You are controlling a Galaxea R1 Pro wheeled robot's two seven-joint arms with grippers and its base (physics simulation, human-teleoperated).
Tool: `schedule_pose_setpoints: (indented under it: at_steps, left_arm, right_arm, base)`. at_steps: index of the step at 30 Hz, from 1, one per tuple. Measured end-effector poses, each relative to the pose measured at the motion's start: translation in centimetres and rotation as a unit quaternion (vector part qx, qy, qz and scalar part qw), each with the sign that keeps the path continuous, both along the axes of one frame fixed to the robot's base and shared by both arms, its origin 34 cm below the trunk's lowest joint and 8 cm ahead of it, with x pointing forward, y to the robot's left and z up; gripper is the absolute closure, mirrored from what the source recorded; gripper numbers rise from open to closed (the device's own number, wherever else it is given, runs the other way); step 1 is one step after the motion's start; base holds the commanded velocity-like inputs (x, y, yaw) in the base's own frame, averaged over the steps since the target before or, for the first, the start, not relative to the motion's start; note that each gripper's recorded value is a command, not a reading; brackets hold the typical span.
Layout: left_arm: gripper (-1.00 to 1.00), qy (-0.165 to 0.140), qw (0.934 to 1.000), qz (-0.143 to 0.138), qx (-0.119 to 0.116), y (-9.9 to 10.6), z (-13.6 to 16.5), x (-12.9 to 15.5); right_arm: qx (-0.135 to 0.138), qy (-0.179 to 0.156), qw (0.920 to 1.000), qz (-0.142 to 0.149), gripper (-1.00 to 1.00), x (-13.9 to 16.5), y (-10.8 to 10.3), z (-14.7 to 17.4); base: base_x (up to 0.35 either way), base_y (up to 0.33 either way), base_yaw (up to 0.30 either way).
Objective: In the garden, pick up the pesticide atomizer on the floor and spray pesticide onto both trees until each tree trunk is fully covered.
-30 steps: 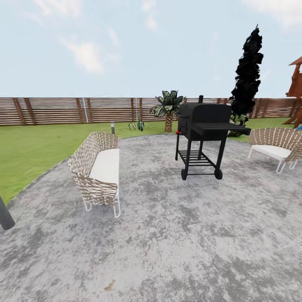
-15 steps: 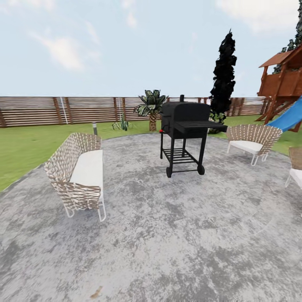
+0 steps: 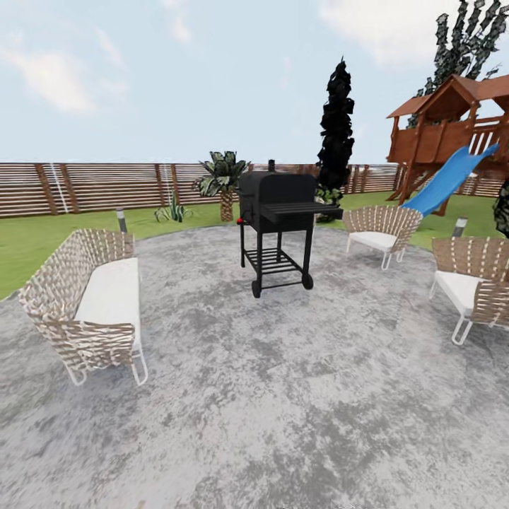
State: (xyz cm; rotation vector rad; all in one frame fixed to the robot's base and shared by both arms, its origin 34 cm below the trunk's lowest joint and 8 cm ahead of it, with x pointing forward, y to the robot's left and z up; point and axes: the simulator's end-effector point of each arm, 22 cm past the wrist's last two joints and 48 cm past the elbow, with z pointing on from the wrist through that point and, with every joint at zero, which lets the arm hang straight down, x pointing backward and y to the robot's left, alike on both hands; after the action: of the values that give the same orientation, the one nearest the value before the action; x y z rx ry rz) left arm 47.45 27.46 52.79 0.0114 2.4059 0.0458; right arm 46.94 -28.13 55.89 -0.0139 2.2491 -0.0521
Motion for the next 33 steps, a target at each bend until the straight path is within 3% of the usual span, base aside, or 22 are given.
schedule_pose_setpoints:
  at_steps: [20, 33]
  left_arm:
    - [-1.00, -0.001, 1.0000, -0.005, -0.005, -0.4, 0.0, 0.1]
    - [-1.00, 0.000, 1.0000, 0.001, -0.005, -0.1, -2.3, -0.1]
  right_arm:
    - [0.000, 0.001, 1.0000, 0.001, -1.00, 0.0, 0.0, 0.0]
    - [0.001, 0.003, 1.0000, -0.002, -1.00, -0.3, -0.1, -2.4]
  base:
    - [0.000, 0.000, -0.300]
    - [0.000, 0.000, -0.294]
